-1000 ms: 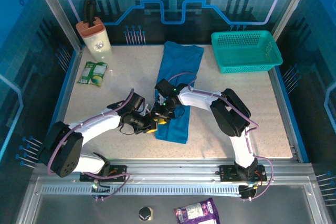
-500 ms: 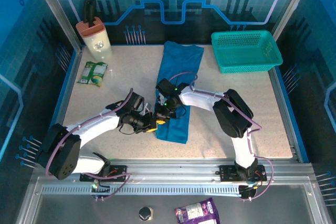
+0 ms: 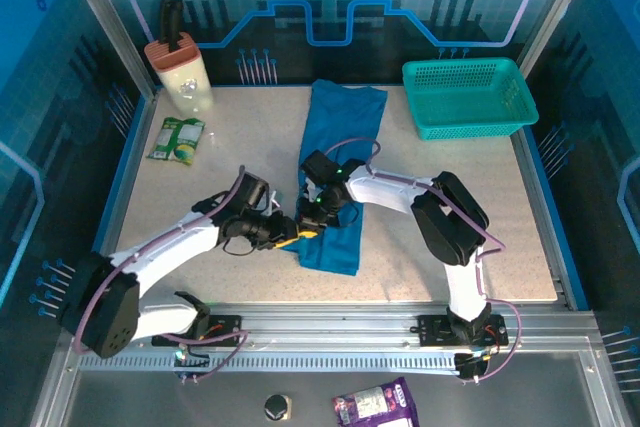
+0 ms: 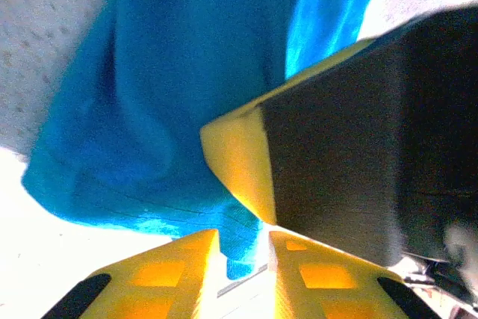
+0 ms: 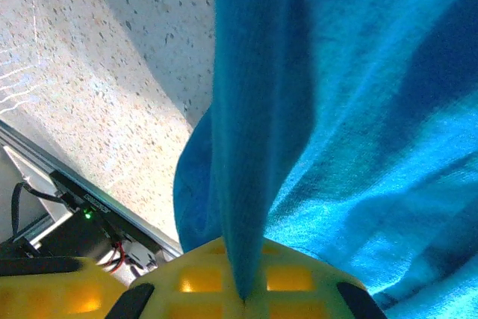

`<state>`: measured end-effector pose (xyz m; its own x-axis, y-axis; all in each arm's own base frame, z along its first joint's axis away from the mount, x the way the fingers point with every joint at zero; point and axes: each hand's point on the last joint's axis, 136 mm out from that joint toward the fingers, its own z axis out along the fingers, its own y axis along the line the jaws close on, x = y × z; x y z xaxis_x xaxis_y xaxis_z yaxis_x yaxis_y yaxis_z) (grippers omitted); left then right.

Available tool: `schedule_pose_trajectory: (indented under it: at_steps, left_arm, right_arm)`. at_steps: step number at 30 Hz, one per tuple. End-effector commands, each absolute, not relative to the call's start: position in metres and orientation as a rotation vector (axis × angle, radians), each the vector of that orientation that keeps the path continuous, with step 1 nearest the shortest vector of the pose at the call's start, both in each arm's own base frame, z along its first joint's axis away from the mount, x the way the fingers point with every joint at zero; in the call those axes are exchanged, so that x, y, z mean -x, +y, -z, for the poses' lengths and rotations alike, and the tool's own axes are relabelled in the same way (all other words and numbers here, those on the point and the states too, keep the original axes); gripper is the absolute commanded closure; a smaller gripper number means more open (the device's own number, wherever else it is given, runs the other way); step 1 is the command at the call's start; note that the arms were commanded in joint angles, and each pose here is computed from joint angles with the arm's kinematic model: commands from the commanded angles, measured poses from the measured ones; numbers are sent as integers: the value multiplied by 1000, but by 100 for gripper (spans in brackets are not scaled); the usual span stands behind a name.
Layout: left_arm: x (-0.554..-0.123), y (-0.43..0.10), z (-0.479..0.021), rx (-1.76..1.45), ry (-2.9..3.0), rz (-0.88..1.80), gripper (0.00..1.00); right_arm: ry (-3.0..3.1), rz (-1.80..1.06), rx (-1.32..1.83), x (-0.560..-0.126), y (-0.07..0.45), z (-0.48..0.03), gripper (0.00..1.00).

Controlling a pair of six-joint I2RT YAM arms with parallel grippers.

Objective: Fold the inside-out t-shirt

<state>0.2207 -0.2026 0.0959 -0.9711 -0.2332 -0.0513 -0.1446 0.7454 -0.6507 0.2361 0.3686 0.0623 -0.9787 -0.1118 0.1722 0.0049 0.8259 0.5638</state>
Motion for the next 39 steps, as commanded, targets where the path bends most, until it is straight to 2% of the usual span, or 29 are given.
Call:
schedule_pose_trajectory:
  at_steps: [1,6,11,16,26,31,39]
  left_arm:
    - [-235,-179,-110,409,2753,885,75]
    - [-233,-169,-80,482,2859,783,80]
    - [-240,-191,-51,514,2905,921,88]
    - [-251,-220,-48,478,2900,1100,88]
    - [-217,-252,-33,516,2971,1330,88]
    - [-201,-252,-29,607,2959,1438,87]
    - [-188,-240,-37,717,2925,1427,80]
  right_arm:
    - [-2814,902,-100,-235,360,-80,100]
    - [-2814,942,-100,-236,357,-91,100]
    - [-2823,978,-103,-238,358,-102,100]
    - [-2832,1019,-100,-239,359,-112,100]
    - [-2849,1058,-91,-246,361,-118,100]
    - [-2847,1066,-101,-250,365,-118,100]
    - [-2844,1062,-99,-251,366,-113,100]
